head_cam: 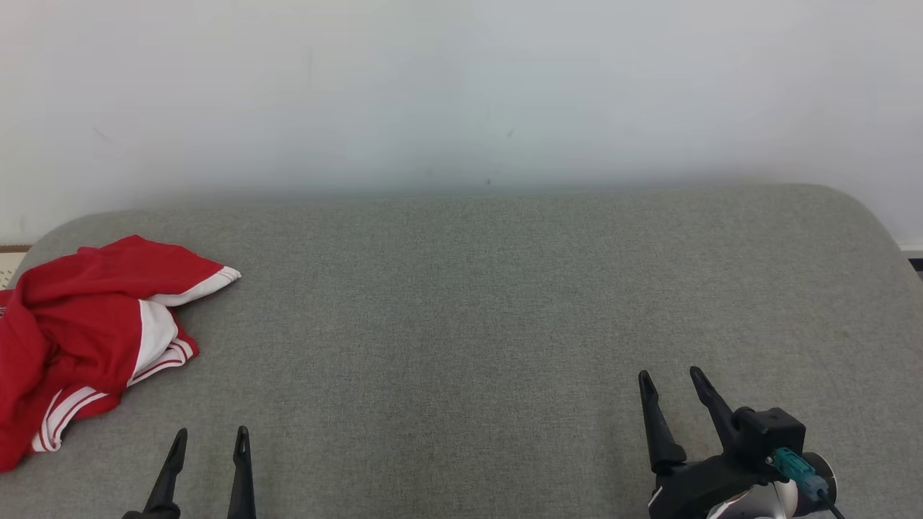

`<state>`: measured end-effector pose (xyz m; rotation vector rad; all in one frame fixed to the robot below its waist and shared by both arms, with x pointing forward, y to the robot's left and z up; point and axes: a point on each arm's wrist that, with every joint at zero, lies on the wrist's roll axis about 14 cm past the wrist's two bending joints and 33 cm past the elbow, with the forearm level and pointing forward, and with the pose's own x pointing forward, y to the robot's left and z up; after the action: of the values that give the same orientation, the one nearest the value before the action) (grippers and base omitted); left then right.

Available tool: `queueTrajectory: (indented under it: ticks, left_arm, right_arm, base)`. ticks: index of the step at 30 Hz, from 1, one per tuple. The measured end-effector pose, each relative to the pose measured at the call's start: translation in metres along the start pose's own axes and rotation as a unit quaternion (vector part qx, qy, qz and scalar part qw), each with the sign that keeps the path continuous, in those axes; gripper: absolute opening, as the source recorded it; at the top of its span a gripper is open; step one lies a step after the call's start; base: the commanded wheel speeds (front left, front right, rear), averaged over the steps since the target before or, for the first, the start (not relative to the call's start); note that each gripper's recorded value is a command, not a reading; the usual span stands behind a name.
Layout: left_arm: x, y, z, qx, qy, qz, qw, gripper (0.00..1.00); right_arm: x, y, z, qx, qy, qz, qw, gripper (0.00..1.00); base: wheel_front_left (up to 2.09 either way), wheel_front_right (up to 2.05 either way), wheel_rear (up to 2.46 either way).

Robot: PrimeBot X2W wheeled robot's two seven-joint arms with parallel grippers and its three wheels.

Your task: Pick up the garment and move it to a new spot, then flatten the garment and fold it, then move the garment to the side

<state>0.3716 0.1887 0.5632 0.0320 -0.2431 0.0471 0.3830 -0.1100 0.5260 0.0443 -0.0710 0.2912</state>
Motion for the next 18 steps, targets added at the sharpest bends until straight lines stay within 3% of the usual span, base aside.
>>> queueTrajectory:
  ticks: [18]
  left_arm:
    - [-0.0007, 0.0047, 0.0100, 0.026, -0.020, 0.005, 0.999, 1.00]
  right_arm:
    - [-0.0021, 0.0063, 0.0044, -0.021, 0.000, 0.008, 1.000, 1.00]
  base:
    - [0.00, 0.00, 0.00]
